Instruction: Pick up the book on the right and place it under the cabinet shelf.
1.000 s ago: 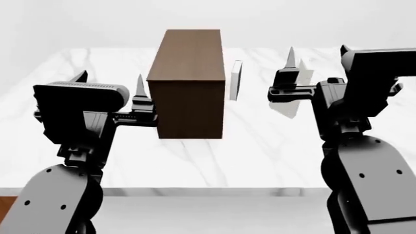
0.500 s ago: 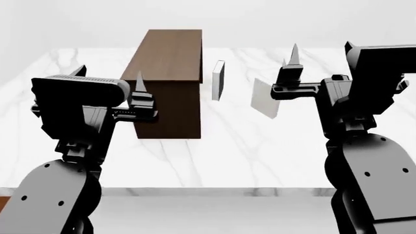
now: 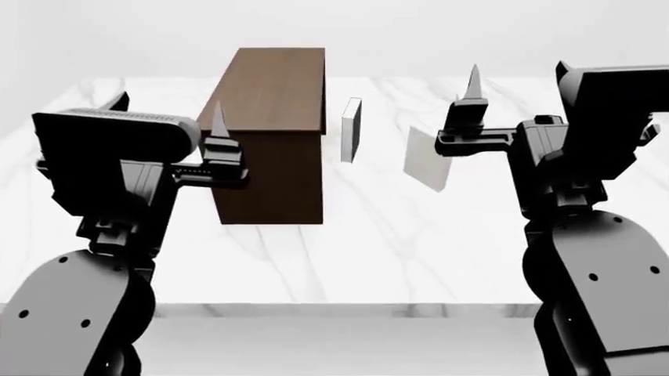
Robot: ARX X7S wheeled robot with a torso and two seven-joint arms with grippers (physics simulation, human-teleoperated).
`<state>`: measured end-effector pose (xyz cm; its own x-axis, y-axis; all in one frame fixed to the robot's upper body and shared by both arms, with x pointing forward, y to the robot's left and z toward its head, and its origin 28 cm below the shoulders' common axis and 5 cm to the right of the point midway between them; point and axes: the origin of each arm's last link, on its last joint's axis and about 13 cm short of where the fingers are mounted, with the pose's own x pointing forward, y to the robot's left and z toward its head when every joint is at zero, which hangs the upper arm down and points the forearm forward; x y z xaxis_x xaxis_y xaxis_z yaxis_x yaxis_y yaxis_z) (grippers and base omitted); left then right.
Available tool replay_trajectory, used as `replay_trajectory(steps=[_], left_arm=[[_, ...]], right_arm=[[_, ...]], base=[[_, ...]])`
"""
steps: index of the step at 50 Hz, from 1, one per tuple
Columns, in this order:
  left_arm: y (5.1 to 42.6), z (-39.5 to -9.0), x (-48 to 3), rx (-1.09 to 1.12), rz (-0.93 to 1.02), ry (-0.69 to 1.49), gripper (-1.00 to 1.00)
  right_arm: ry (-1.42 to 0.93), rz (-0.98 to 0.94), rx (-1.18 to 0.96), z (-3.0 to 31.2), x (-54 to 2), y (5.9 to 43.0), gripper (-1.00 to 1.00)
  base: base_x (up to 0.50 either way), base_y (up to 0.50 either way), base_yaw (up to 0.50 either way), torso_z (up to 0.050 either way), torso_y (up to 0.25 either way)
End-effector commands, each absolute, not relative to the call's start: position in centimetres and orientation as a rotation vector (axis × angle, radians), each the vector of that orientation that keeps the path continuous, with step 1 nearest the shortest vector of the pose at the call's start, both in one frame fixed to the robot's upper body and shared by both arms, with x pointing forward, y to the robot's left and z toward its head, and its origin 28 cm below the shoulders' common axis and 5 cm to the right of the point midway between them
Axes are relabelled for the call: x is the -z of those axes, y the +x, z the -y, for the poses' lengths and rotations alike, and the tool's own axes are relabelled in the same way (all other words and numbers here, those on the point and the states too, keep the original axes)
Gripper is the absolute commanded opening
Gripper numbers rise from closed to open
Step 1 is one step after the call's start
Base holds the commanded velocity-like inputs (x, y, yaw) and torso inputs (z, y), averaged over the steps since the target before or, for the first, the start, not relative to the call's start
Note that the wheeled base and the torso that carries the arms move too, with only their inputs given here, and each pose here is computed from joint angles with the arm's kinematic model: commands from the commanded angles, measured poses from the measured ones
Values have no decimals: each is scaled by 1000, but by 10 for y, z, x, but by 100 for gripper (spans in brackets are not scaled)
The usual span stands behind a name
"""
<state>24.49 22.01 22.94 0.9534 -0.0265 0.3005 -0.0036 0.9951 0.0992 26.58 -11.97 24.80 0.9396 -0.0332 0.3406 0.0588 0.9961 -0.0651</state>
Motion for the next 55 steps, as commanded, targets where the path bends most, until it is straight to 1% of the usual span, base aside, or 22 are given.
replay_trajectory(steps=[1, 6, 55], left_arm=[[244, -221, -232, 10, 315, 101, 100], [244, -221, -232, 9, 315, 102, 100], [242, -224, -232, 3, 320, 98, 100]], right_arm=[[-73, 350, 47, 120, -250, 266, 100], [-79, 357, 48, 120, -250, 266, 100], [-67, 357, 33, 117, -253, 265, 100]], base=[[31, 0, 0, 0, 0], [103, 0, 0, 0, 0], [226, -13, 0, 0, 0]])
